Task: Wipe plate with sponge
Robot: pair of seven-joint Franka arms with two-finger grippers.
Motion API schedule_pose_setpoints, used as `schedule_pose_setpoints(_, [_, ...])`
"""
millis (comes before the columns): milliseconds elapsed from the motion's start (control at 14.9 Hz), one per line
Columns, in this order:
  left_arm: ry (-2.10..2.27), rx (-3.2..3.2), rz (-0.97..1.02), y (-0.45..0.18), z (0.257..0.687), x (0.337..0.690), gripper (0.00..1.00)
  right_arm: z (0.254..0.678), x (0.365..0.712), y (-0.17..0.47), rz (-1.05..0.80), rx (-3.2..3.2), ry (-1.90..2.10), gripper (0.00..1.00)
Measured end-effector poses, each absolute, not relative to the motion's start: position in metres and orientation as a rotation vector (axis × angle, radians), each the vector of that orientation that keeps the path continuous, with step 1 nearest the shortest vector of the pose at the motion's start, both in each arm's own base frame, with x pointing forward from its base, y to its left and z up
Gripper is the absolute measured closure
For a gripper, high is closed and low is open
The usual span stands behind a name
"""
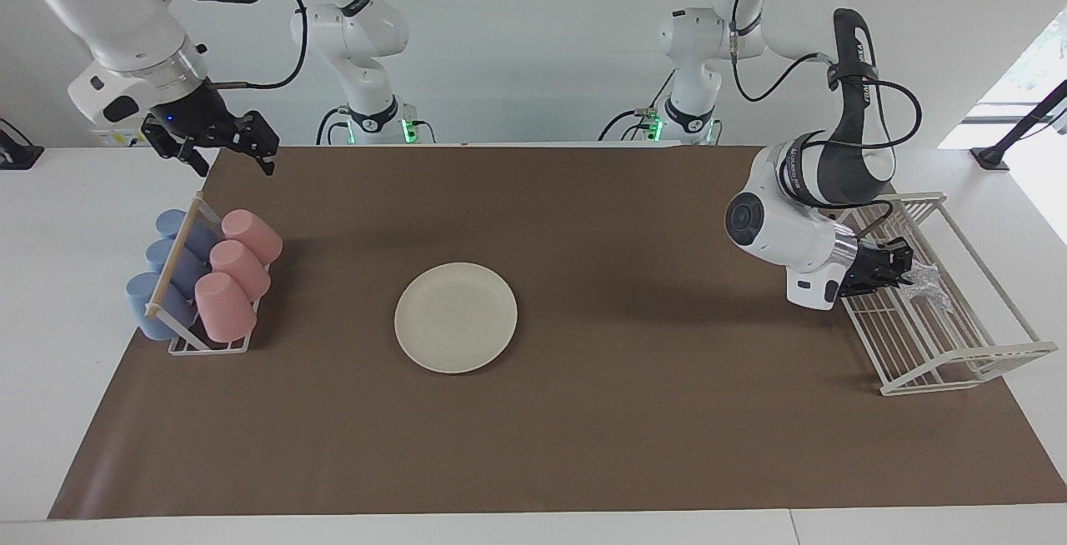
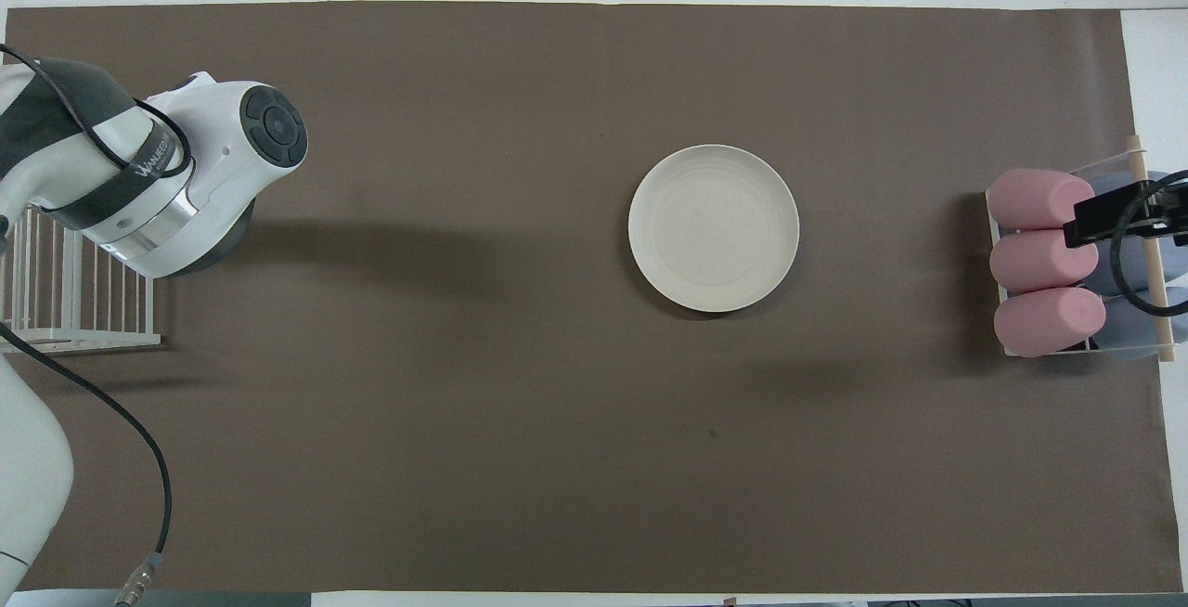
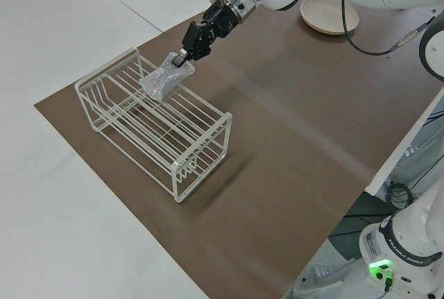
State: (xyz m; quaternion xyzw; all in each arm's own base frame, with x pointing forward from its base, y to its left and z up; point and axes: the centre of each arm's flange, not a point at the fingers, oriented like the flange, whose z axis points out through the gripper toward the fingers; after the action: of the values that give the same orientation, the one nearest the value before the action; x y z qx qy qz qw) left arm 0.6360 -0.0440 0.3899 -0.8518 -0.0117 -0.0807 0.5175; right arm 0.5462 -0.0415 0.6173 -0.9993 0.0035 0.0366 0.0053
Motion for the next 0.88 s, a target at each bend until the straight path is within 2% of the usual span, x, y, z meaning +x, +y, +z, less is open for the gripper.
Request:
schedule_pose_setpoints(471, [-0.039, -2.055, -0.212, -0.045, 0.390, 0.637, 0.02, 0.617, 0.546, -0.041, 0.114, -3.129, 0.009, 0.00])
schedule_pose_setpoints(740, [-0.110, -2.178, -0.198, -0.047, 0.398, 0.638, 0.00, 0.617, 0.546, -0.040, 0.114, -3.129, 0.008, 0.00])
schedule_pose_setpoints(875, [-0.152, -2.317, -0.169, -0.046, 0.428, 0.642, 0.00, 0.617, 0.546, -0.040, 0.114, -3.129, 0.006, 0.00])
